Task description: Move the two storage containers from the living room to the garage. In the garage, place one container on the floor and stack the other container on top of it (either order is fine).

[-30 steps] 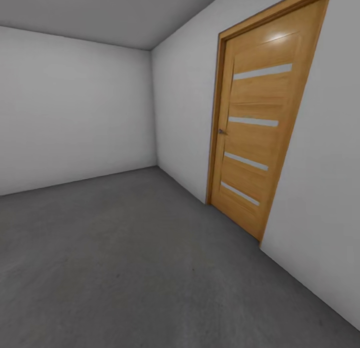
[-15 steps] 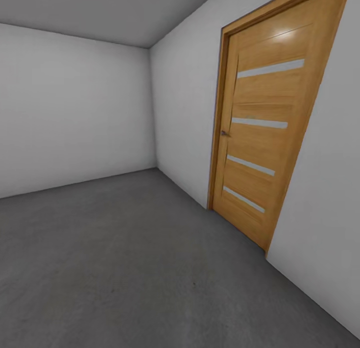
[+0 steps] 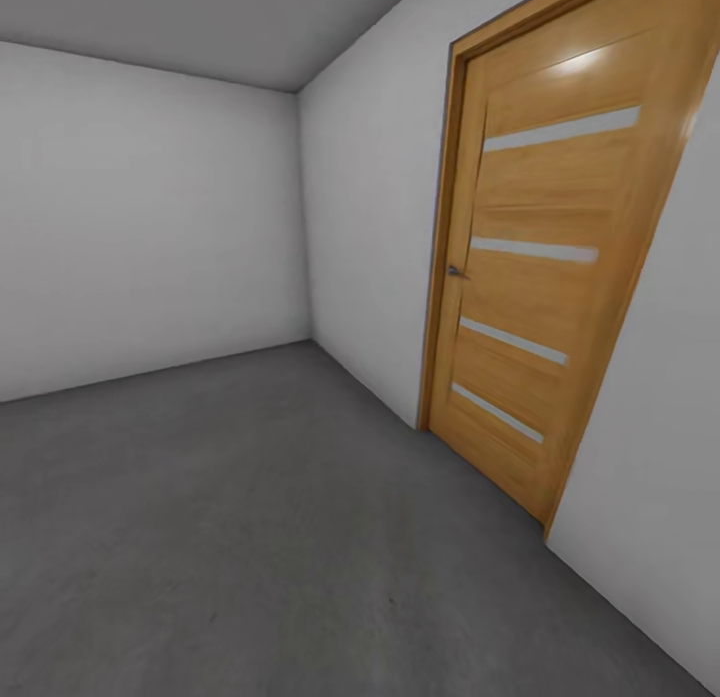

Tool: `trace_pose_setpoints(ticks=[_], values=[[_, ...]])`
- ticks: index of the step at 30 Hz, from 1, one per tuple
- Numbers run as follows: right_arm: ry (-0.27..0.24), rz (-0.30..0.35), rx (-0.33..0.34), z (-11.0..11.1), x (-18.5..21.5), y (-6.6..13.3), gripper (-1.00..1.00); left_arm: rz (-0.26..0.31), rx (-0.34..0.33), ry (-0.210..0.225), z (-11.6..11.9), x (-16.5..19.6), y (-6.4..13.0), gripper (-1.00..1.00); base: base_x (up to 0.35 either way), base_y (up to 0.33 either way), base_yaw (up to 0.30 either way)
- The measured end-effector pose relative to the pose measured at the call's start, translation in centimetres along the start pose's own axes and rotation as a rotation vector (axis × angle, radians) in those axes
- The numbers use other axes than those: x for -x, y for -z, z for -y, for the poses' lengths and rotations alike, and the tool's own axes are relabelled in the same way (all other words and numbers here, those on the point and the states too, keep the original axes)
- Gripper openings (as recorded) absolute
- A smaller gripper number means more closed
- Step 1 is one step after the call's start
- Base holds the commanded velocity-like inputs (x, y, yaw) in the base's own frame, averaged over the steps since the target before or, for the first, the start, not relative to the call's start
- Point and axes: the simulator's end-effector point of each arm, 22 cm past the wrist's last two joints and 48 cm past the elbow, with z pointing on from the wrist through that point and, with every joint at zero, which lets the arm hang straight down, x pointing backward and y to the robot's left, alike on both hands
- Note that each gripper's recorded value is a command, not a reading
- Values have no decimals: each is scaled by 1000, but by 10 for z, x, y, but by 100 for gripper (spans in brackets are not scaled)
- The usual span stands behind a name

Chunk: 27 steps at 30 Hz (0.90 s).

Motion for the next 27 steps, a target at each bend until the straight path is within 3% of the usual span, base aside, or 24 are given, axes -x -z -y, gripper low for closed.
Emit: trace_pose_setpoints(ticks=[27], values=[[-1,0,0,0,0,0,100,0,0,0,0,0,0,100,324,0,0]])
